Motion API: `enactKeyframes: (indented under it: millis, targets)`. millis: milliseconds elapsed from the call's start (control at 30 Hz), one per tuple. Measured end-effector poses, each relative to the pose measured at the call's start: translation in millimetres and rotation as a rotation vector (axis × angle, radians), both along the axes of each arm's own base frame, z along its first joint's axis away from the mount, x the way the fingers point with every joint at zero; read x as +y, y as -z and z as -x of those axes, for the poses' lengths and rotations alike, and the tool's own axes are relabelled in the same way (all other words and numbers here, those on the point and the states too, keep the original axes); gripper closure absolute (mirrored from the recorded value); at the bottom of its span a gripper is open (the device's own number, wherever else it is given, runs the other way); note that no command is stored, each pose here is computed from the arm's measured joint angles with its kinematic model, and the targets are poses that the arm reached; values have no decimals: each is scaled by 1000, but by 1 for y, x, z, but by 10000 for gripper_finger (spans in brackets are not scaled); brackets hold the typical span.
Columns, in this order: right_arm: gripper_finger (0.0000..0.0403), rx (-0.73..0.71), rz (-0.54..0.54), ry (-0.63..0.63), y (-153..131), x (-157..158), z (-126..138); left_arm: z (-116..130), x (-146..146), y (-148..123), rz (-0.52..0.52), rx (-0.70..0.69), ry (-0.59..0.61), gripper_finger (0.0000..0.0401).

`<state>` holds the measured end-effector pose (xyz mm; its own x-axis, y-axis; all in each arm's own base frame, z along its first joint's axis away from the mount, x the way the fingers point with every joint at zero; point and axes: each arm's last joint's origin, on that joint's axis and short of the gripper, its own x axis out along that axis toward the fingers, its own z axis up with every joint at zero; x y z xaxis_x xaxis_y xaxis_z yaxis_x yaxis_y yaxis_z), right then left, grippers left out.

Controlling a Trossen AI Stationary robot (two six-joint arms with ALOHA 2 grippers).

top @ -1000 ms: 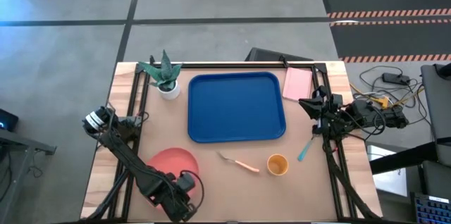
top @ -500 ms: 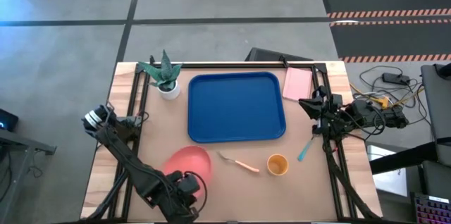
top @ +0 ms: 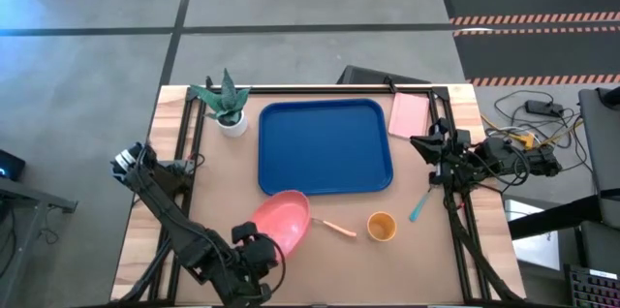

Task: Pick and place plate/cup/fork/spoon on tray
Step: Put the orange plate on the blue tray

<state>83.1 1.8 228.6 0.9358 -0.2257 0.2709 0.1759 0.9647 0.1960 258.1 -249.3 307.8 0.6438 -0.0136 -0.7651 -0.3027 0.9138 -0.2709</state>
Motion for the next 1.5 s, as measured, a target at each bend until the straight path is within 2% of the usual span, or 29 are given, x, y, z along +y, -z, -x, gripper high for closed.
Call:
enactKeyframes:
  millis: [167,333,567,800,933,1200,1500]
  targets:
    - [369,2,2,0,0,0,0,-3,4,-4,-63,-35,33,401]
    - [369,2,2,1,0,0,0,-12,10,-20,-137,-80,105,401]
    - [369,2,2,1,0,0,0,-28,29,-40,-347,-137,224,401]
    - [369,2,2,1,0,0,0,-50,66,-38,-553,-63,315,401]
    - [369,2,2,1,0,0,0,-60,101,-29,-612,76,296,401]
    - [369,6,17,5,0,0,0,-74,168,8,-612,297,188,401]
    - [369,8,26,8,0,0,0,-80,198,55,-589,343,180,401]
